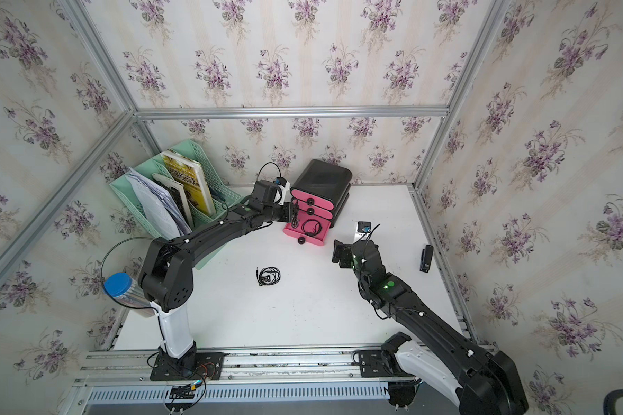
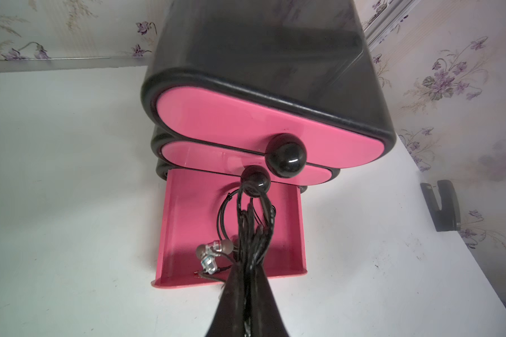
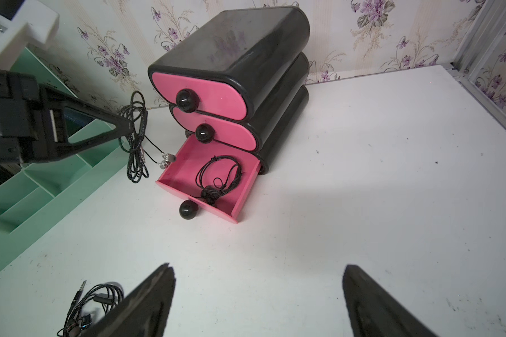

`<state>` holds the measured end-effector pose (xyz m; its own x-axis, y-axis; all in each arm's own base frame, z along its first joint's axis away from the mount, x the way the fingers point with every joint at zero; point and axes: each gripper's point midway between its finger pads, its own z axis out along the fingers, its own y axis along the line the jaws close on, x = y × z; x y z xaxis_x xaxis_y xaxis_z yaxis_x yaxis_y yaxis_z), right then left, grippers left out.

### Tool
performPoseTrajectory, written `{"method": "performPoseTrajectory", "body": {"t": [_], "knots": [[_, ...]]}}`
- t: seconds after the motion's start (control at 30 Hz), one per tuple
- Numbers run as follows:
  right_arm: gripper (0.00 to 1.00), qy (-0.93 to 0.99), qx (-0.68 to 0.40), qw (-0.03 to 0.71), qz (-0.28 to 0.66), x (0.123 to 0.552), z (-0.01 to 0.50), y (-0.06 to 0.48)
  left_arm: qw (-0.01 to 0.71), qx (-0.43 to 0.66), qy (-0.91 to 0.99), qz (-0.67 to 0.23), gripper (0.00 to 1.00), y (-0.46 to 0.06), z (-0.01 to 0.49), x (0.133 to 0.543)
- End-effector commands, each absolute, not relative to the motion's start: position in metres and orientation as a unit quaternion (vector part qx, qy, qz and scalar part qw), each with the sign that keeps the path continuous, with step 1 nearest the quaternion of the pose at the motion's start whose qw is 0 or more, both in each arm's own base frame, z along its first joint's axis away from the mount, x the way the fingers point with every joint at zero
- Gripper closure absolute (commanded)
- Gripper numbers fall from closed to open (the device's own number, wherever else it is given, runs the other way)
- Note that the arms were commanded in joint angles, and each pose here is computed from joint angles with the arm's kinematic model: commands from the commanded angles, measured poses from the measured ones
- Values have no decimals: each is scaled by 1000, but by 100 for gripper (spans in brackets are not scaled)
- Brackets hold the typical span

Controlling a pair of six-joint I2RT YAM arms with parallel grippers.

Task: Place the wired earphones into the drawer by color
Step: Place the wired earphones in the drawer.

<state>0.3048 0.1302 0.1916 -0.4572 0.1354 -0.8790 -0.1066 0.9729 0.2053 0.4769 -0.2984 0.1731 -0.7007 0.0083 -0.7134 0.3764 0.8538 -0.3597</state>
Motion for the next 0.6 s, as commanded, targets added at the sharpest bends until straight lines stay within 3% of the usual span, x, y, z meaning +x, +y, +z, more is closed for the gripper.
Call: {"method": "performPoseTrajectory", "body": {"t": [0.0, 0.57], "knots": [[6, 845, 13, 523, 110, 304, 193, 127, 383, 121, 878, -259, 100, -308, 175, 486], [6, 843, 13, 528, 102, 303, 194, 123, 375, 118, 890, -230, 100, -304, 134, 513]]}}
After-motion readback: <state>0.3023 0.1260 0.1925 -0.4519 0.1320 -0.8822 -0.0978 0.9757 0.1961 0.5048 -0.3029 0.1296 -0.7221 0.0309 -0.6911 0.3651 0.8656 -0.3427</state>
